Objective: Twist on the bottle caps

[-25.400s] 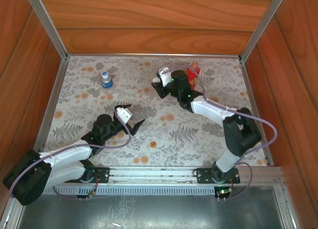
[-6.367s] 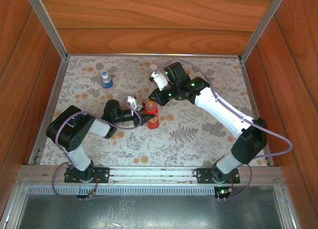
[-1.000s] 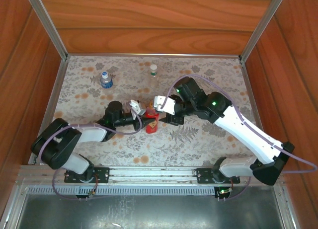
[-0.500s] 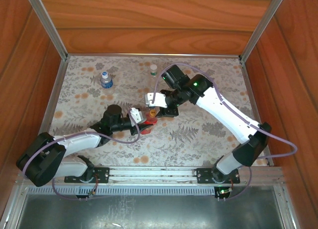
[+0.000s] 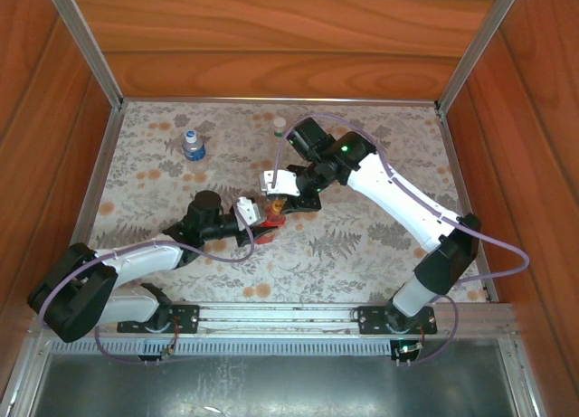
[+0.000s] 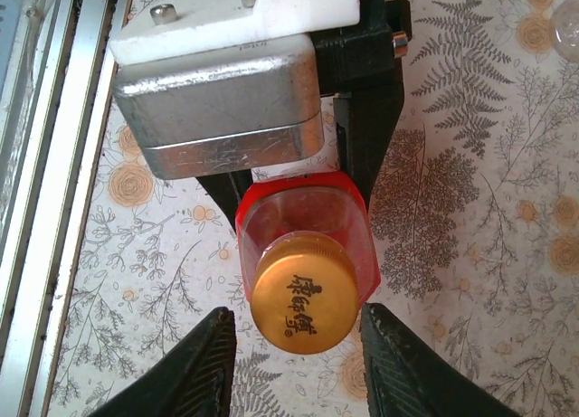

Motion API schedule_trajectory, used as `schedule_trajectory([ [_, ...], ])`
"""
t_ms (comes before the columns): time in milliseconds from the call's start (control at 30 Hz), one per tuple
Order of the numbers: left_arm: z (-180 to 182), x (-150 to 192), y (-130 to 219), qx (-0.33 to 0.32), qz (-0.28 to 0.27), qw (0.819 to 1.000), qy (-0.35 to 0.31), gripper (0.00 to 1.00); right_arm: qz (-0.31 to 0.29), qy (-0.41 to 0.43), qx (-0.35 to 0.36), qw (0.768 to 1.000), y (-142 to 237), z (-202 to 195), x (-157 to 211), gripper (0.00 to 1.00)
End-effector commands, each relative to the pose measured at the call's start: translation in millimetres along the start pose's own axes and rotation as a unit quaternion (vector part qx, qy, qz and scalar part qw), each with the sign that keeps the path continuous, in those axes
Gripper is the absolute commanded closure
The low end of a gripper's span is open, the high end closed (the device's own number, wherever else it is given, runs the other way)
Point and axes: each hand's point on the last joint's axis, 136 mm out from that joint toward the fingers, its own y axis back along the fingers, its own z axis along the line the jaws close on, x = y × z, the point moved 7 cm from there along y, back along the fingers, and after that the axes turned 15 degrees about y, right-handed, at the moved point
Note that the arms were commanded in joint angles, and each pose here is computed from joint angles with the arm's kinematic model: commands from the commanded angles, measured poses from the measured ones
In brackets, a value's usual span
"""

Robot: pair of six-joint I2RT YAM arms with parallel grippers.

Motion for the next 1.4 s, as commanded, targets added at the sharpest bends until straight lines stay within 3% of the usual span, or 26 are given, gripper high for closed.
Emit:
schedule_trajectory([
  [0,-3,13,1,0.007,0.030,0.999,0.011,0.50,-0.011,0.018,-0.011,1.000,-2,0,-6,0.59],
  [267,-3,14,1,0.008,0.033,0.999,0.013,0.50,-0.015,0.018,-0.011,1.000,-6,-1,-10,0.64],
  [567,4,8,-3,-0.017,0.033,0.999,0.028,0.51,-0.010,-0.009,-0.011,1.000,-10,2,-9,0.79],
  [767,18,-10,-10,-0.055,0.021,0.998,0.030,0.51,0.004,-0.139,0.049,0.989,-17,-7,-5,0.84],
  [900,24,-23,-14,-0.082,0.010,0.996,0.016,0.51,0.021,-0.330,0.124,0.936,-18,-22,4,0.85],
  [933,24,-27,-14,-0.083,0.006,0.996,0.013,0.51,0.015,-0.393,0.143,0.908,-18,-25,5,0.89],
  [967,25,-30,-15,-0.083,0.003,0.996,0.011,0.50,0.009,-0.473,0.160,0.866,-17,-28,8,0.97],
  [1033,24,-35,-18,-0.080,0.000,0.997,0.008,0.51,-0.002,-0.575,0.162,0.802,-21,-28,11,1.00],
  [1067,24,-35,-19,-0.078,0.001,0.997,0.008,0.51,-0.016,-0.605,0.146,0.782,-24,-28,8,1.00],
  [1133,25,-36,-21,-0.075,0.002,0.997,0.008,0.50,-0.028,-0.630,0.133,0.764,-25,-27,5,1.00],
  [1200,25,-36,-22,-0.073,0.003,0.997,0.008,0.50,-0.033,-0.620,0.132,0.773,-20,-26,3,0.94],
  [1300,24,-33,-23,-0.066,0.006,0.998,0.007,0.50,-0.021,-0.549,0.142,0.824,-8,-24,1,0.77],
  [1367,22,-30,-23,-0.059,0.011,0.998,0.005,0.50,-0.017,-0.469,0.144,0.871,2,-18,0,0.61],
])
